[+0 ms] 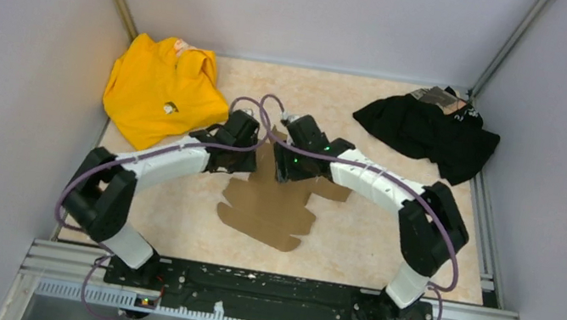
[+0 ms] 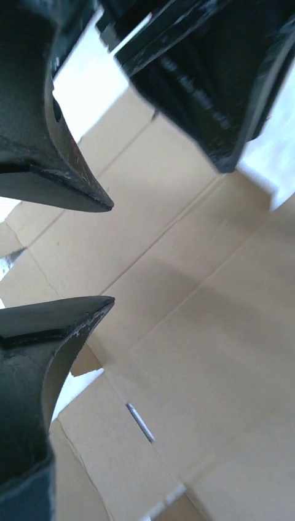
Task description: Fold the paper box
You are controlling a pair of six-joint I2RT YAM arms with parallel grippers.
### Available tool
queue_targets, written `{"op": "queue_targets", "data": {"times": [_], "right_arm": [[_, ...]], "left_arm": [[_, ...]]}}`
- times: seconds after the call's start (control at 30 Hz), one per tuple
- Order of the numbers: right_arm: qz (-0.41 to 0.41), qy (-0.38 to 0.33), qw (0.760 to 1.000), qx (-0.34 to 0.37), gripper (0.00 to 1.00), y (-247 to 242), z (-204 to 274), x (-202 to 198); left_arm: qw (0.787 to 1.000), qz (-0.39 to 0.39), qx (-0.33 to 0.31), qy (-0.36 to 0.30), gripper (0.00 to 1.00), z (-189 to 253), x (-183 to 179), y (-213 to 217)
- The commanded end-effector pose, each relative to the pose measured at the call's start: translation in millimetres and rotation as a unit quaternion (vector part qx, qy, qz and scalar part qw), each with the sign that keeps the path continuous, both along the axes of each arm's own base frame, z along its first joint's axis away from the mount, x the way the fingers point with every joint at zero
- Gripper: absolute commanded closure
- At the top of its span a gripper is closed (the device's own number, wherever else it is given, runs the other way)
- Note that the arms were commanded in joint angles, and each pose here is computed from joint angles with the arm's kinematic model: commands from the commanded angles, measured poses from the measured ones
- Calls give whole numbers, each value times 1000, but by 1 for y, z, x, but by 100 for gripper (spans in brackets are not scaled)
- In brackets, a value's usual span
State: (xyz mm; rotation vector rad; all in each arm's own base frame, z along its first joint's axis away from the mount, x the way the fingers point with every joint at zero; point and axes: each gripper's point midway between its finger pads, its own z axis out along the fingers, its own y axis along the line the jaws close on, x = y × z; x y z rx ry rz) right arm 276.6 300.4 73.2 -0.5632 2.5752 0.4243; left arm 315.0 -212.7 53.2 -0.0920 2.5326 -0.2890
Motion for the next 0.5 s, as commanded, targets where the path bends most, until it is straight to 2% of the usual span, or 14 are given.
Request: {"op": "queue_targets", "data": {"times": [0.0, 0.03, 0.07, 0.13, 0.17, 0.23, 0.27, 0.37, 0.47], "right_arm": [[-12, -72, 990, 121, 47, 9, 101, 34], [-20, -70, 988, 134, 46, 3, 108, 39], [-32, -73, 987, 141, 41, -6, 113, 45], [-56, -79, 986, 139, 24, -28, 121, 58], [-64, -85, 985, 133, 18, -39, 125, 64], [-71, -99, 987, 109, 12, -57, 134, 76], [-67, -104, 988, 95, 10, -61, 137, 80], [-38, -126, 988, 76, 8, -64, 149, 89], [-23, -138, 987, 81, 10, -65, 146, 103]], "left_arm": [[998, 8, -4, -57, 54, 67, 0, 15], [997, 3, -14, -69, 49, 79, -1, 14], [997, -7, -27, -76, 44, 88, -2, 12], [996, -17, -52, -74, 39, 102, -7, 13], [995, -23, -63, -76, 32, 108, -10, 12], [994, -25, -70, -75, 6, 114, -18, 15], [994, -26, -74, -73, 2, 114, -23, 16], [993, -22, -95, -59, 2, 111, -43, 20], [990, -35, -132, -40, 2, 110, -68, 18]]}}
